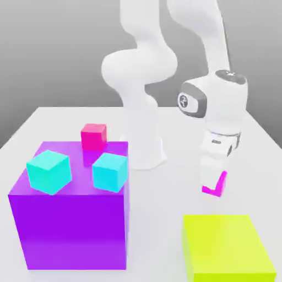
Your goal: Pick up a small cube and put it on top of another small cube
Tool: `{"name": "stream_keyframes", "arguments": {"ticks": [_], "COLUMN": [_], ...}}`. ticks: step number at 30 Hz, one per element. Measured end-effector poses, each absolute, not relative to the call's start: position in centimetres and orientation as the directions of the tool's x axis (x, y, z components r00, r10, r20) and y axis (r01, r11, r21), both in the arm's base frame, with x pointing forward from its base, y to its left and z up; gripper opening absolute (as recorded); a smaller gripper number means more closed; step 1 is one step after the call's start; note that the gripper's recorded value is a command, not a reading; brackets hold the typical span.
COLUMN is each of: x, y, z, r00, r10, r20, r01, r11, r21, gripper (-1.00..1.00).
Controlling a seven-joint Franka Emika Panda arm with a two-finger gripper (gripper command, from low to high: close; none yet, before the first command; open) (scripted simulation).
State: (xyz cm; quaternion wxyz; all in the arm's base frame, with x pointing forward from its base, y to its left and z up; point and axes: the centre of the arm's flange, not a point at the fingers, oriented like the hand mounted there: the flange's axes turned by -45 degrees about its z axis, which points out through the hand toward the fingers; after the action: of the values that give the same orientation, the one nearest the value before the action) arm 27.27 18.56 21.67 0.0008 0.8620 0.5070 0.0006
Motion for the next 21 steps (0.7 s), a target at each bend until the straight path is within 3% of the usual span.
{"name": "stream_keyframes", "arguments": {"ticks": [11,16,21], "x": [33.8,32.9,29.1], "y": [5.7,-1.9,-9.4], "z": [33.9,39.5,44.6], "r00": [0.588,0.641,0.698], "r10": [0.809,0.767,0.717], "r20": [0.001,0.0,0.001], "r01": [0.809,0.767,0.717], "r11": [-0.588,-0.641,-0.698], "r21": [0.008,0.007,0.0], "gripper": [-1.0,-1.0,-1.0]}}
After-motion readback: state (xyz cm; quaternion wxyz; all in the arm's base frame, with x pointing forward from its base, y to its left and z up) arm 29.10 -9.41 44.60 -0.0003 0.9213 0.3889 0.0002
